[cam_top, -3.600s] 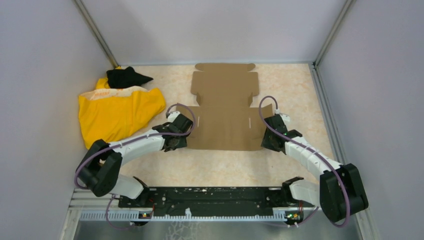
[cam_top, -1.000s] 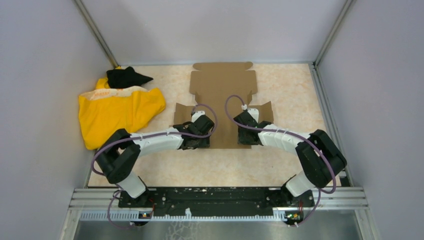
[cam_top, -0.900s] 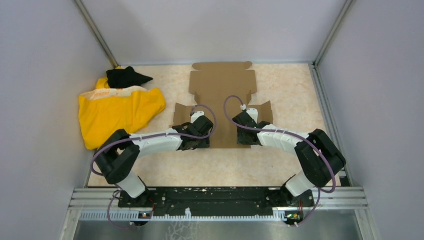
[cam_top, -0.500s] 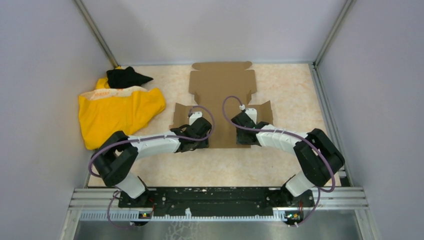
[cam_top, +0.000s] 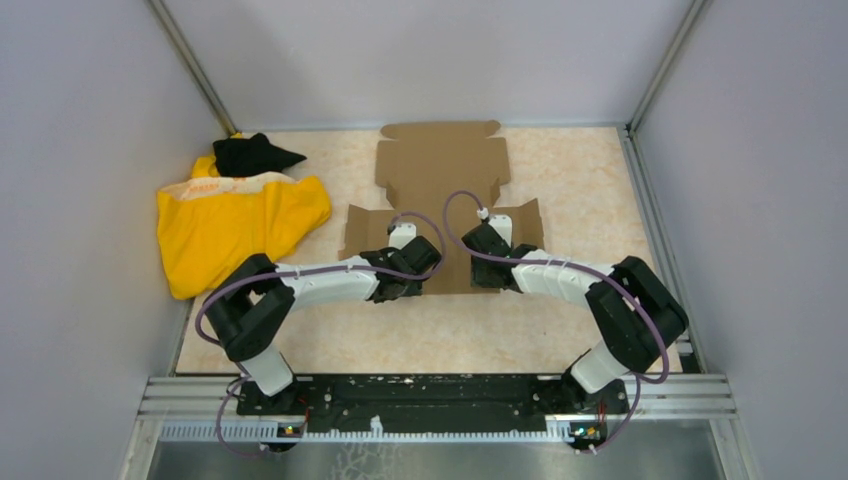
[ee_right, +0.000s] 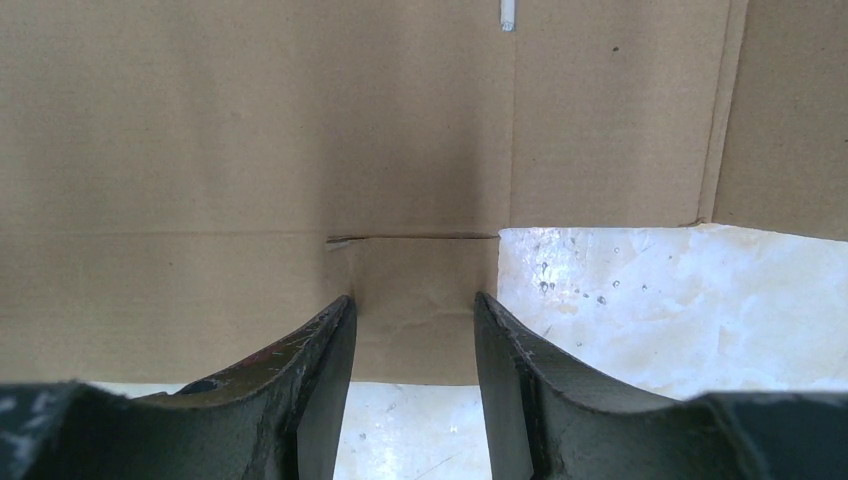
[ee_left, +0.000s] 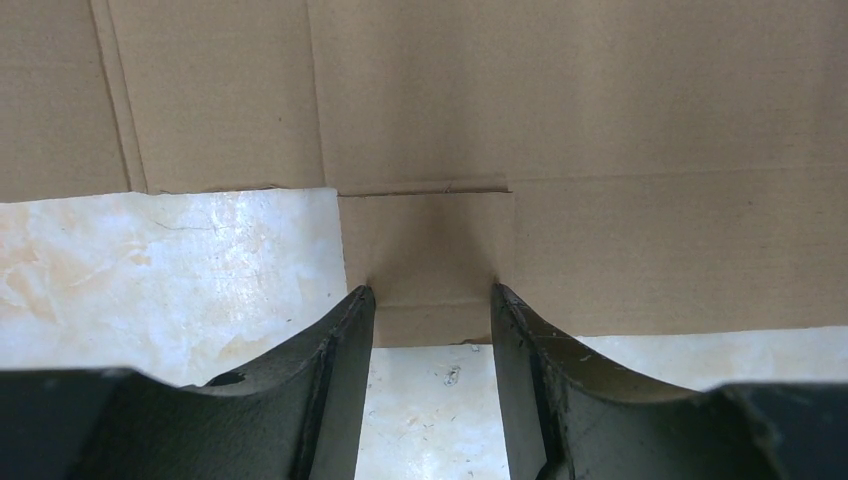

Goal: Fold the paper box

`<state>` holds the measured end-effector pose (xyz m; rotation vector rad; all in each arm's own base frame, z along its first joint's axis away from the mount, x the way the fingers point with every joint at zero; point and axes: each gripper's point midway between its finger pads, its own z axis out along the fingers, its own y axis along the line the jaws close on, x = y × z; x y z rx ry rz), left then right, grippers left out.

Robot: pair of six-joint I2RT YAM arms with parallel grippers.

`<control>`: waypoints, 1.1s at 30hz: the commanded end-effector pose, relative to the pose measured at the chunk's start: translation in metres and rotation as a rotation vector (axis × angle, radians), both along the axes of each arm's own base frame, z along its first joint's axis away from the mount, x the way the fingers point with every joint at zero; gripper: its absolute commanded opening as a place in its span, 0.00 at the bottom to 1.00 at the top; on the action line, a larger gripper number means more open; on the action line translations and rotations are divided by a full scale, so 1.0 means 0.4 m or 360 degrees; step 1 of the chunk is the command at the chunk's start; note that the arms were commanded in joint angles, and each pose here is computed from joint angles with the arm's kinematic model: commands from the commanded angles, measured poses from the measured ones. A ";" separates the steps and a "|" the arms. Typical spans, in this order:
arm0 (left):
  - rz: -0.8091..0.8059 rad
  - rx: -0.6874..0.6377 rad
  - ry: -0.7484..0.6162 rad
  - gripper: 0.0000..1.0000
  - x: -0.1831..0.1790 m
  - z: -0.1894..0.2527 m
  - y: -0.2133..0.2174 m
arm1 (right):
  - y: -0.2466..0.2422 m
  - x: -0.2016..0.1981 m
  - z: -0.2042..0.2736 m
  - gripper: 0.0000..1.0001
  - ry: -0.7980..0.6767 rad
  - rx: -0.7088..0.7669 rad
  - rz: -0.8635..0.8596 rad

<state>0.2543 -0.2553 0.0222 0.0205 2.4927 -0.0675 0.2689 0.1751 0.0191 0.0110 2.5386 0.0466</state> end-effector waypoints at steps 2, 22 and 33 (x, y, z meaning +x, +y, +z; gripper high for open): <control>0.0013 0.0109 0.0131 0.52 -0.047 -0.063 0.027 | 0.041 -0.079 -0.093 0.48 0.0214 0.0104 0.0094; -0.0026 0.0054 0.0130 0.52 -0.052 -0.067 0.008 | 0.037 -0.085 -0.100 0.48 0.0229 0.0092 0.0095; -0.0029 0.0037 0.0120 0.52 -0.054 -0.065 0.010 | 0.032 -0.097 -0.105 0.48 0.0238 0.0113 0.0078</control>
